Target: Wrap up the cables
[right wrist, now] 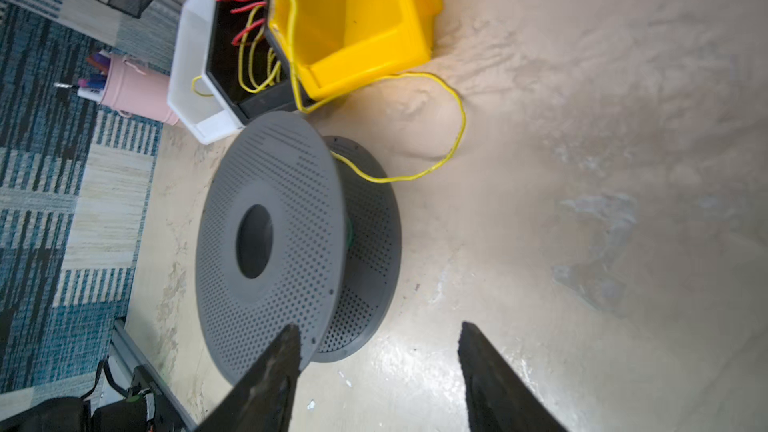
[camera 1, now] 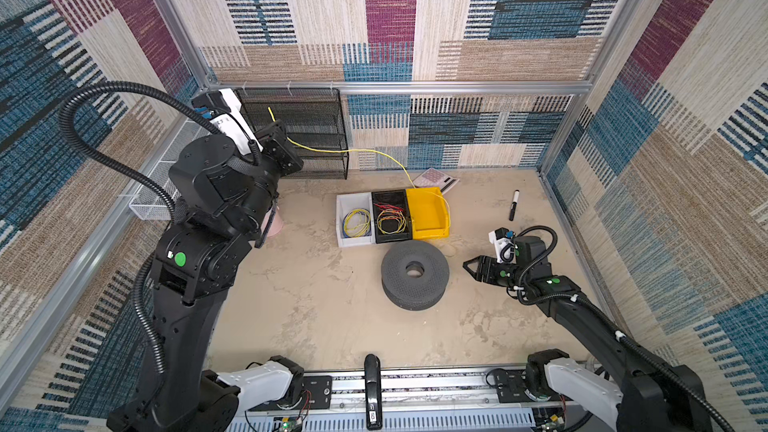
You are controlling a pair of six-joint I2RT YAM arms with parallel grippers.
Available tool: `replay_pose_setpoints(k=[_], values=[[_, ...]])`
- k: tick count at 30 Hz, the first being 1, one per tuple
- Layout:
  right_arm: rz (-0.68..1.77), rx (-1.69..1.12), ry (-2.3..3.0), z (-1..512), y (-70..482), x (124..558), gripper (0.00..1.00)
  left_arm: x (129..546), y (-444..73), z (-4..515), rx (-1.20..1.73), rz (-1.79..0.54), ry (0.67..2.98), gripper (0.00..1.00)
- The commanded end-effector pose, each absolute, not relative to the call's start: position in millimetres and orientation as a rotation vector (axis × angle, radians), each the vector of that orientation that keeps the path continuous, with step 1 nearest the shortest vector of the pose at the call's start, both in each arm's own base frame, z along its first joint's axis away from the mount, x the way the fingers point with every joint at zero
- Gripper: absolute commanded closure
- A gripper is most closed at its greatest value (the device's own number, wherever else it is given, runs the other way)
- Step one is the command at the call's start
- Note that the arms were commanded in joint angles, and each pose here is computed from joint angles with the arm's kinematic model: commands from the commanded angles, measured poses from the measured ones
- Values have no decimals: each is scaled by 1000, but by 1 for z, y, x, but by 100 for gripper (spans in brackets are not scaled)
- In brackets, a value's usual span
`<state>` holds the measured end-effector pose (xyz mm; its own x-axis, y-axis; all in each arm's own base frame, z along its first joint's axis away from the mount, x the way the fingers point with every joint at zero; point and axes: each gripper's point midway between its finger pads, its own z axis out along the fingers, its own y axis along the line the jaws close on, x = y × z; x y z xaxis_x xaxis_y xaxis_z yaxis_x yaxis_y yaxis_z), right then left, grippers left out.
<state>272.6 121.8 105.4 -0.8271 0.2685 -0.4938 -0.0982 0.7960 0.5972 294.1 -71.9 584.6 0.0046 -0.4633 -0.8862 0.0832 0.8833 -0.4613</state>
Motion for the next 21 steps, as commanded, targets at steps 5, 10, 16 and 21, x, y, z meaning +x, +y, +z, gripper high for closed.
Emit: replay_pose_setpoints(k=[5,10,16,21], values=[[1060,220,2309,97,133,282,22,288,-78,588,-313,-523,1503,100],[1119,315,2276,86,129,284,26,286,-78,584,-318,-534,1505,100],[1201,393,2263,69,126,288,28,283,-78,584,-308,-540,1504,100],[1252,424,2255,61,129,296,34,279,-76,584,-306,-541,1499,100]])
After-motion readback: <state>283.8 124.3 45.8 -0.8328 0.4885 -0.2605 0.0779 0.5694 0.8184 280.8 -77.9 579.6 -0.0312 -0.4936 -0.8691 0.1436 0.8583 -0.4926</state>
